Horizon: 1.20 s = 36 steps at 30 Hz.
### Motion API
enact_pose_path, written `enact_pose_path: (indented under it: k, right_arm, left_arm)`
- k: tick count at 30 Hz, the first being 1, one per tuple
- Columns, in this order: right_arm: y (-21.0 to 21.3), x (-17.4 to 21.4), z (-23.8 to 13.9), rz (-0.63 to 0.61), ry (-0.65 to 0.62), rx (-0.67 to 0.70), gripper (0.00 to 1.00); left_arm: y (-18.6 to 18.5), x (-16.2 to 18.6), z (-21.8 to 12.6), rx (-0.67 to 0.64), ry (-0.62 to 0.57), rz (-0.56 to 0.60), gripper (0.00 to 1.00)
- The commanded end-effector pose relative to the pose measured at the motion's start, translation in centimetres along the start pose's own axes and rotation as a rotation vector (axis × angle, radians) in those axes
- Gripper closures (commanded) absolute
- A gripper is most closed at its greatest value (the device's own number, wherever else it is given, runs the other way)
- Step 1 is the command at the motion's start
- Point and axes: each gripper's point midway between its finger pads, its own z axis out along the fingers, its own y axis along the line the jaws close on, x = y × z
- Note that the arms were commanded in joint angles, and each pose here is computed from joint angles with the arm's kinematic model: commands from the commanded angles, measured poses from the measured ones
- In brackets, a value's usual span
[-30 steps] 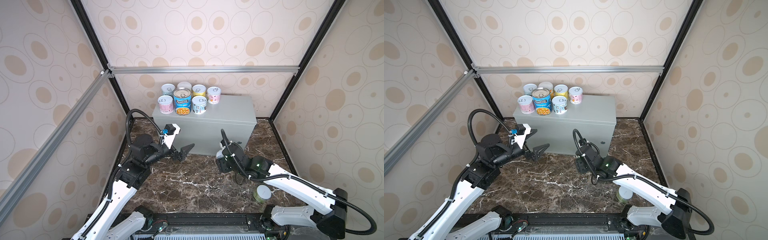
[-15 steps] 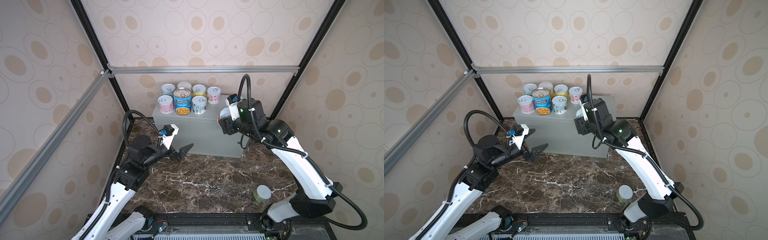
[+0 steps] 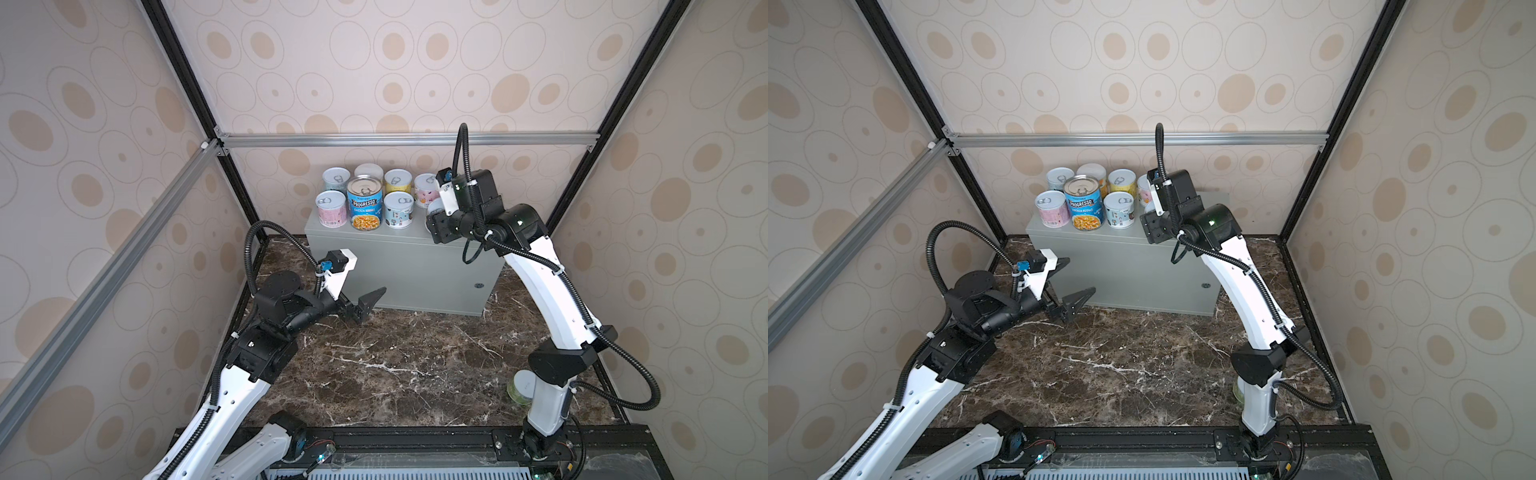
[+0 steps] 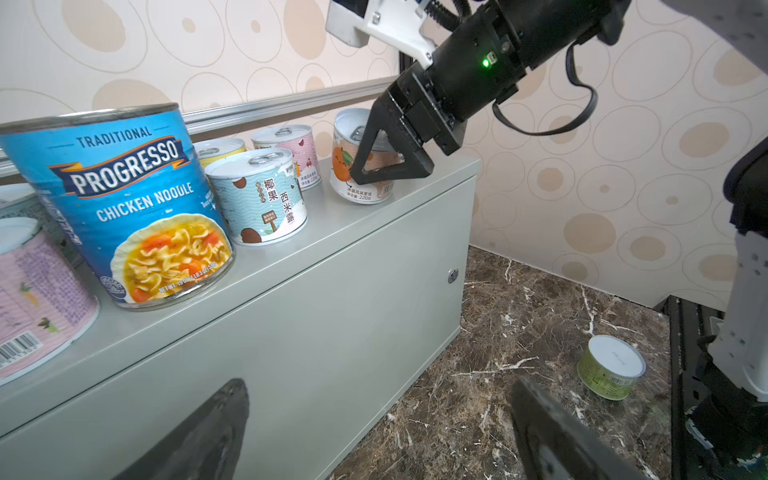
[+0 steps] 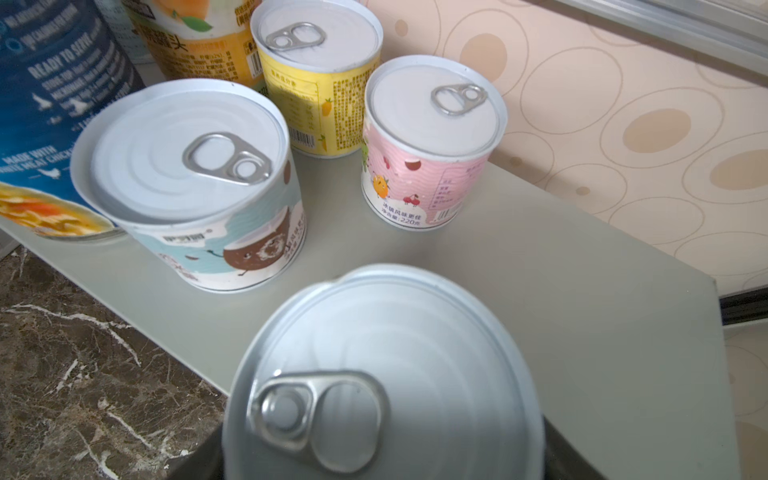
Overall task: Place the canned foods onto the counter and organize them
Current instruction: 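Lower the orange-labelled can beside the pink-labelled can with the right gripper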
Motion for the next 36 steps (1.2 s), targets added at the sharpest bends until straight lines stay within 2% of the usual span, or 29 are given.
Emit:
enact_pose_path:
  k: [1, 30, 36]
  right_arm:
    - [-0.7, -1.7, -0.7, 0.003, -0.056, 0.008, 0.39]
    - [-0.1, -2.0, 1.5, 0.017, -0.055, -0.044, 0.23]
    - [-0.2, -2.3, 1.7, 0.020, -0.066, -0.046, 0.21]
  left_arm:
    - [-0.4, -1.1, -0.4, 0.008, -0.029, 0.046, 0.02]
    - [-0.3, -0.8, 0.0, 0.009, -0.022, 0.054, 0.02]
    - [0.3, -0.7, -0.2, -0.027, -0.020, 0.057, 0.02]
